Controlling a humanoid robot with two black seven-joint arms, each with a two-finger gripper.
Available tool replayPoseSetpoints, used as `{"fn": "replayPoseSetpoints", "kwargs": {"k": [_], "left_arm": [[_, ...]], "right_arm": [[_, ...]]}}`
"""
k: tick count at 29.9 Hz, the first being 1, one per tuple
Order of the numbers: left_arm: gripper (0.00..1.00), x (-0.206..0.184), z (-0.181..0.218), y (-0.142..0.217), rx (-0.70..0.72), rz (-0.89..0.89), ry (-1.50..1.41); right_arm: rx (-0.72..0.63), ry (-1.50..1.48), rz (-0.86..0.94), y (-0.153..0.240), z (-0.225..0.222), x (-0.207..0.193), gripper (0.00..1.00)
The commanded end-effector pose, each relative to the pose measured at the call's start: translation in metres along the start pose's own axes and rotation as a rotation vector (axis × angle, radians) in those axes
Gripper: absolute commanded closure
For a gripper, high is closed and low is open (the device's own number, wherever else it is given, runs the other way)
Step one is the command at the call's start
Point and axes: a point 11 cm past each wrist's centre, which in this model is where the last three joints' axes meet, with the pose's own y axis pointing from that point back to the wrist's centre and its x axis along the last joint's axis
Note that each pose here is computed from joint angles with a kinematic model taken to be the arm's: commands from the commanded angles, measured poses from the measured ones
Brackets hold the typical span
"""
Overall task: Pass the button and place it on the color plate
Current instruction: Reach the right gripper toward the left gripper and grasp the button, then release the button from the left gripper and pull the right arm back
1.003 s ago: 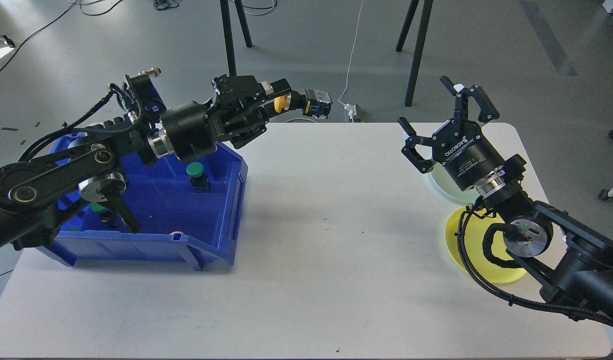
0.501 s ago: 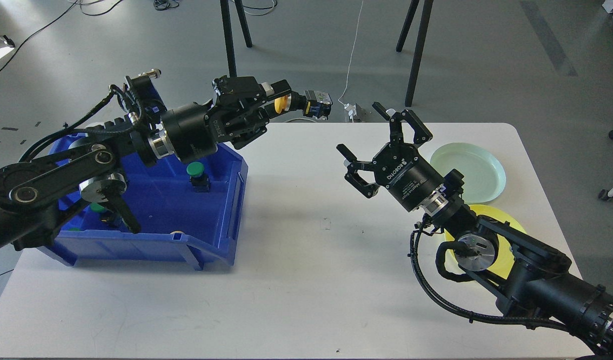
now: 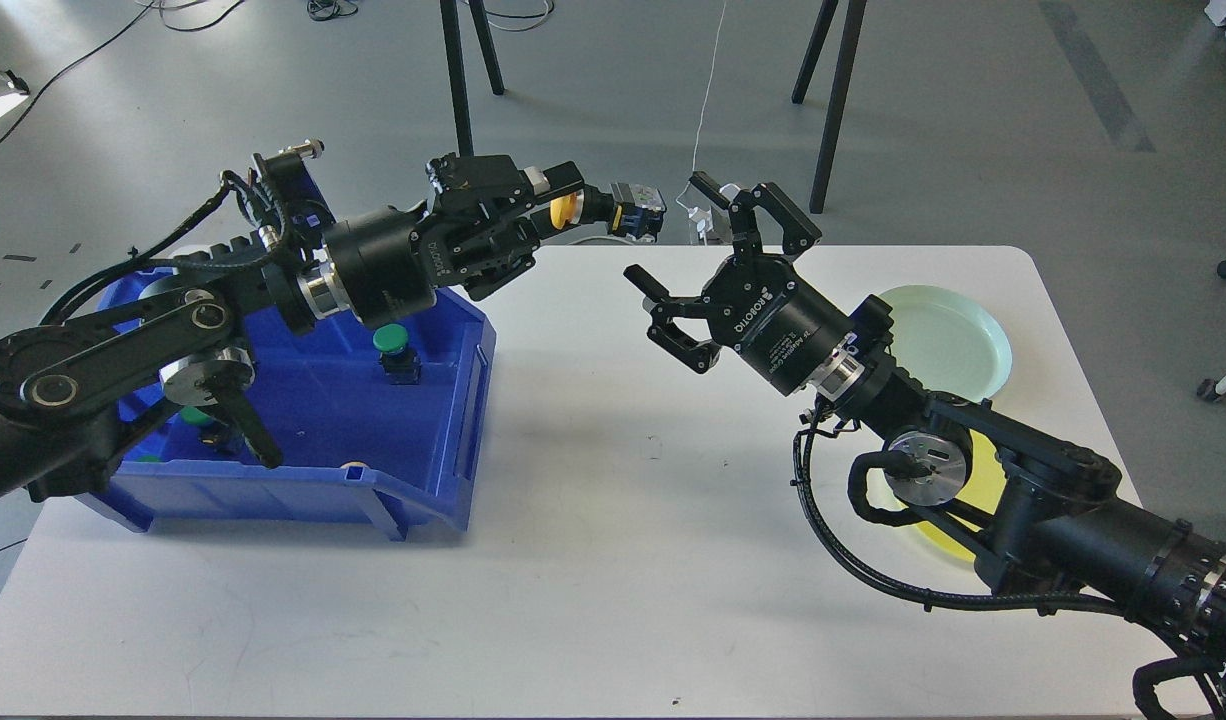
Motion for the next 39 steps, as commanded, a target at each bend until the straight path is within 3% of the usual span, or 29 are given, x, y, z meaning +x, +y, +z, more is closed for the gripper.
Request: {"fn": "replayPoseSetpoints", "kwargs": {"k": [1, 11, 17, 31, 36, 39], "left_arm": [[0.78, 0.000, 0.000, 0.000, 0.000, 0.000, 0.000], [0.77, 0.000, 0.000, 0.000, 0.000, 0.000, 0.000], [0.77, 0.000, 0.000, 0.000, 0.000, 0.000, 0.001], [0.77, 0.003, -0.008, 0.008, 0.022, 0.017, 0.004], [0.77, 0.004, -0.007, 0.008, 0.025, 0.017, -0.003], [0.77, 0.004, -0.007, 0.009, 0.025, 0.019, -0.003]], "right_arm": [[-0.013, 0.015, -0.022, -0.008, -0.004, -0.004, 0.01], [-0.088, 0.056, -0.076, -0.018, 0.003, -0.015, 0.02], [-0.090, 0.057, -0.073, -0.017, 0.003, -0.014, 0.09], [-0.081, 0.050, -0.073, -0.018, 0.003, -0.015, 0.66], [-0.084, 0.046, -0.078, -0.019, 0.005, -0.017, 0.95], [-0.078, 0.045, -0.075, -0.019, 0.003, -0.016, 0.99]]}}
